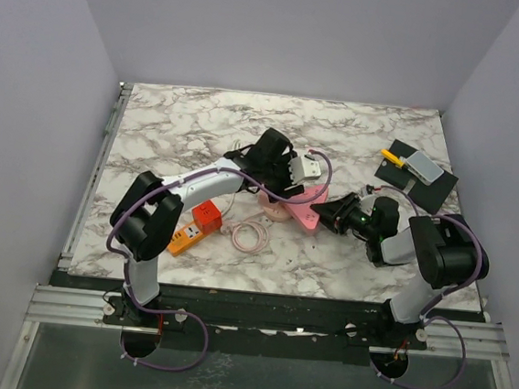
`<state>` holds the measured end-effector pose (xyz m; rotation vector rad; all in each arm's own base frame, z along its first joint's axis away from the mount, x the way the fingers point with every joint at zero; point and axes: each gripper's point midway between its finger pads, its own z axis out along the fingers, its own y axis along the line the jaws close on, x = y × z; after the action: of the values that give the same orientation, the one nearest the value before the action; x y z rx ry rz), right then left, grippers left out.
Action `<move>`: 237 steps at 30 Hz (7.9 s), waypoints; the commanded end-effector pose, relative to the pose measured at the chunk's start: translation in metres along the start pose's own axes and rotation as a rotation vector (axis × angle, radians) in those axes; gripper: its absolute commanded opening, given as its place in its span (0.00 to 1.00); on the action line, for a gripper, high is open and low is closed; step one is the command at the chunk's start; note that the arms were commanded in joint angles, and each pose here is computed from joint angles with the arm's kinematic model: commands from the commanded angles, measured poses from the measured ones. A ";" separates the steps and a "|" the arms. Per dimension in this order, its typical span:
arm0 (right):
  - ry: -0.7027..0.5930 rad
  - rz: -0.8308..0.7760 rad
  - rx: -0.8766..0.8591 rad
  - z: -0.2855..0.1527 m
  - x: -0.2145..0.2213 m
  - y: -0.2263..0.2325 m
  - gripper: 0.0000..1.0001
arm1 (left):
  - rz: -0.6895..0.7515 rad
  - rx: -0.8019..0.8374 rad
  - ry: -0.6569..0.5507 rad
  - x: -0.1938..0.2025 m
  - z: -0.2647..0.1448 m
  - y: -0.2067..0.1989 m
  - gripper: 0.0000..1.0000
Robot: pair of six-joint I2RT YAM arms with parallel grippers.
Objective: Insert the plug
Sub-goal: Insert the plug into the socket, then move the socket to the center of the board, then pick up the plug from the center of the board.
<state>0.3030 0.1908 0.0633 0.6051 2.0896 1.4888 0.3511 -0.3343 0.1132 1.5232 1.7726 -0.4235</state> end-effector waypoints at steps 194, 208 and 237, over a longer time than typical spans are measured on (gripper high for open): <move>-0.325 -0.611 0.985 -0.096 -0.115 -0.006 0.97 | -0.065 0.197 0.117 0.044 0.003 -0.035 0.47; -0.219 -0.642 0.993 -0.066 -0.121 -0.022 0.88 | 0.210 0.530 0.065 0.044 -0.012 -0.091 0.45; -0.125 -0.665 1.040 -0.046 -0.123 -0.051 0.75 | 0.257 0.364 -0.039 -0.040 -0.069 -0.068 0.99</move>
<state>0.3504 0.0678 0.0405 0.2772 2.5229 -0.0287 0.2465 -0.3436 0.1114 2.1532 1.4308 -0.6887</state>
